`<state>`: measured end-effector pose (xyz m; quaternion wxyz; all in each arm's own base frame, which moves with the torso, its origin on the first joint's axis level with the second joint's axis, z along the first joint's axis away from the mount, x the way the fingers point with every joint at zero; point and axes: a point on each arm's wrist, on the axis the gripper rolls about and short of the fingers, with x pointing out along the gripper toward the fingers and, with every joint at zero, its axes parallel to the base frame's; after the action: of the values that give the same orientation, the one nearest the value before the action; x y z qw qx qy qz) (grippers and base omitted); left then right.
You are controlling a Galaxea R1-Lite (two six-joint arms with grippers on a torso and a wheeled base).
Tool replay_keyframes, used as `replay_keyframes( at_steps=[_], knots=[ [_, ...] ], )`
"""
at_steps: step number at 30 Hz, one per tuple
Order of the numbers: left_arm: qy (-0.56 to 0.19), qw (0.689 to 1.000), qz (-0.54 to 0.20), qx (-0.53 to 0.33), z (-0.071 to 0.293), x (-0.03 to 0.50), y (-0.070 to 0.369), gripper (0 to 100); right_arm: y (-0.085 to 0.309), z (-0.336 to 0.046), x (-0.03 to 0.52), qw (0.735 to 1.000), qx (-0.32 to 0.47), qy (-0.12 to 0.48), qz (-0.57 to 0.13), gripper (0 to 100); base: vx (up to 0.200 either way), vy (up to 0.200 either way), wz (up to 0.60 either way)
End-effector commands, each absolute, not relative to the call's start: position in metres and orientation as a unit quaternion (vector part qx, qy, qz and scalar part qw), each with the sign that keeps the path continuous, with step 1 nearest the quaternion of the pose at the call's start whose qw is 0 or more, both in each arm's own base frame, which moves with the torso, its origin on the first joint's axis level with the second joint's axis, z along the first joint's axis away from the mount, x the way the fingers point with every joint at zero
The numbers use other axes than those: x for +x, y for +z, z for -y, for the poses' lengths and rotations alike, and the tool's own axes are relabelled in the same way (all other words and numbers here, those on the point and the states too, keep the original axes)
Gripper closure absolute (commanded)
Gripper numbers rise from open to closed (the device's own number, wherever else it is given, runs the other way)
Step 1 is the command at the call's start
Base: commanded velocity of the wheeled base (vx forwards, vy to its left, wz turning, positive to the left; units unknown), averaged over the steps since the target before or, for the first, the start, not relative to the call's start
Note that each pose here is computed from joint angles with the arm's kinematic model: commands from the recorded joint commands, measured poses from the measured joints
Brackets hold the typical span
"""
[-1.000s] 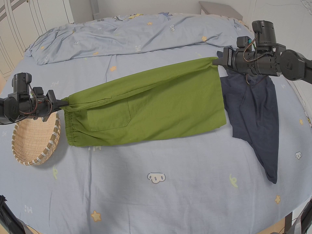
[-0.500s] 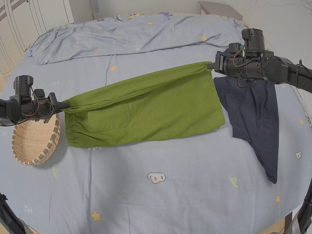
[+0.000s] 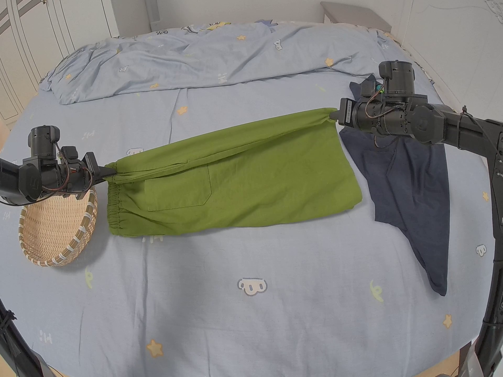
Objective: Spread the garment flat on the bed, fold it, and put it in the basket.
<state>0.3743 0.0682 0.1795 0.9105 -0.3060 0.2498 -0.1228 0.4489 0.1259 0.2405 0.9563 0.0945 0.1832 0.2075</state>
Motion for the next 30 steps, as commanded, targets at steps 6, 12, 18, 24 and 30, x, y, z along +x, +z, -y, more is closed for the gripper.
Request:
replay_keyframes(
  at_steps=[6,12,18,24,30],
  knots=[
    [-0.122,0.909,-0.255,-0.308,-0.069,0.38,0.174,100,0.214,-0.135,0.459,0.952,0.084,0.206,-0.209,100,0.0,0.0,0.0],
    [-0.121,0.909,-0.253,-0.308,-0.071,0.382,0.174,100,0.2,-0.141,0.467,0.957,0.072,0.187,-0.209,100,0.0,0.0,0.0],
    [-0.118,0.91,-0.251,-0.308,-0.074,0.383,0.173,100,0.192,-0.145,0.469,0.955,0.073,0.187,-0.217,100,0.0,0.0,0.0],
    [-0.118,0.91,-0.254,-0.306,-0.069,0.384,0.172,0,0.191,-0.145,0.47,0.955,0.075,0.187,-0.217,0,0.0,0.0,0.0],
    [-0.125,0.914,-0.243,-0.299,-0.062,0.387,0.176,0,0.194,-0.145,0.468,0.955,0.076,0.188,-0.215,0,0.0,0.0,0.0]
  ],
)
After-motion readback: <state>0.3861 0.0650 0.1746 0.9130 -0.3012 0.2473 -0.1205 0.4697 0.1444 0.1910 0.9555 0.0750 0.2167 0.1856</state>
